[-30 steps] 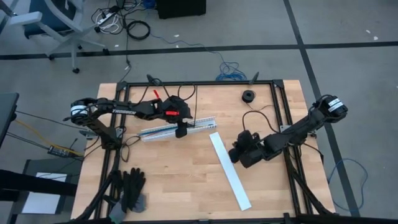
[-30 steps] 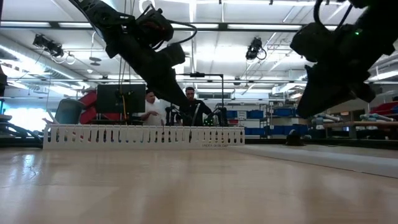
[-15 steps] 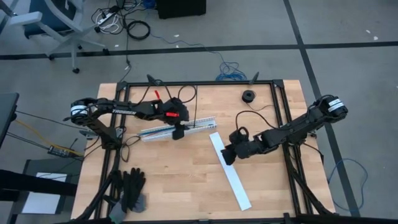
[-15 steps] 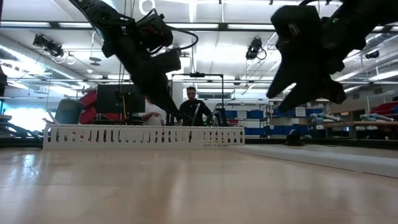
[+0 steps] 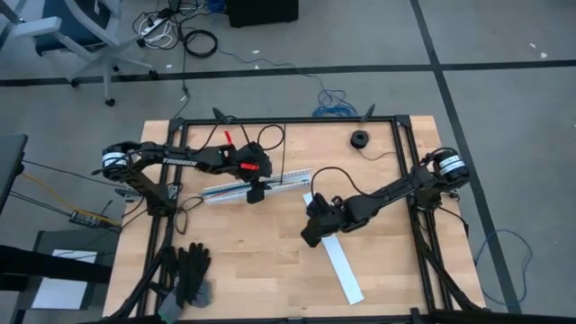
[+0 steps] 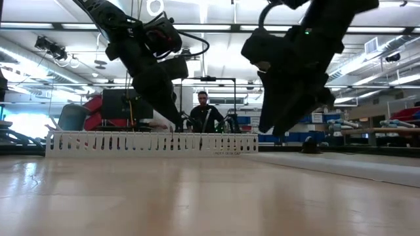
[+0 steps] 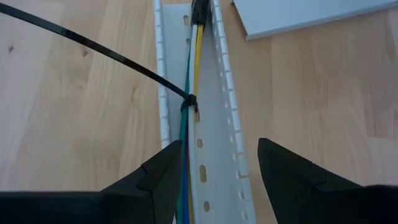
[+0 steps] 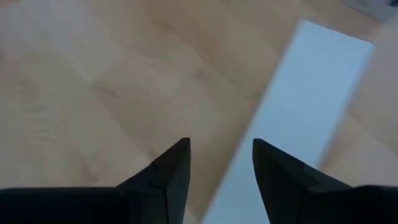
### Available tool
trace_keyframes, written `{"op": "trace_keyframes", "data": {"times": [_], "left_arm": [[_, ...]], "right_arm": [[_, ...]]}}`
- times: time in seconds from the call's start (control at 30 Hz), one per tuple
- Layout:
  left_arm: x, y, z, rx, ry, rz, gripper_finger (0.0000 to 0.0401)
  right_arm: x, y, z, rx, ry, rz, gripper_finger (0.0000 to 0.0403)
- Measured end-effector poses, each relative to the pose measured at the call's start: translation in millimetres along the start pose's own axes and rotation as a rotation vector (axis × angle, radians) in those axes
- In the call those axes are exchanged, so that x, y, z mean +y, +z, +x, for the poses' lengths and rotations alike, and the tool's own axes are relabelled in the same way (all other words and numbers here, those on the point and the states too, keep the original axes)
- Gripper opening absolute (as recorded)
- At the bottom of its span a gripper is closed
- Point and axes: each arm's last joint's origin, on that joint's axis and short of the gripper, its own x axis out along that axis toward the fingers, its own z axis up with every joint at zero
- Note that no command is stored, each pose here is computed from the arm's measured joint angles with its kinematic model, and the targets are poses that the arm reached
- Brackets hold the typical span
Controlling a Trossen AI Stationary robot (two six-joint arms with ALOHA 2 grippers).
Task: Ziptie cables
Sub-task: Close the white cable duct
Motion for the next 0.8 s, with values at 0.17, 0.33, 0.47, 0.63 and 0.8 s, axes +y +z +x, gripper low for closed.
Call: {"op": "trace_keyframes", "data": {"times": [0.17, 0.33, 0.47, 0.63, 0.8], "left_arm": [[-0.1, -0.7, 0.0, 0.007, -0.002, -0.001, 0.0184], [-0.1, -0.6, 0.0, 0.006, -0.001, 0.02, 0.0184], [-0.1, -0.7, 0.0, 0.007, -0.002, 0.025, 0.0184], [-0.1, -0.6, 0.0, 0.007, -0.001, 0.061, 0.0184], [-0.1, -0.4, 0.0, 0.004, -0.001, 0.077, 0.0184]], "right_arm": [[4.7, 4.3, -5.1, 0.003, -0.011, 0.06, 0.0149], [5.6, -2.2, -9.5, 0.019, -0.026, 0.105, 0.0144], [2.9, -15.4, -12.0, 0.028, -0.1, 0.115, 0.0143], [6.4, -26.4, -15.1, -0.029, -0.104, 0.134, 0.0144], [8.1, -29.0, -16.1, -0.009, -0.09, 0.168, 0.0145]]}}
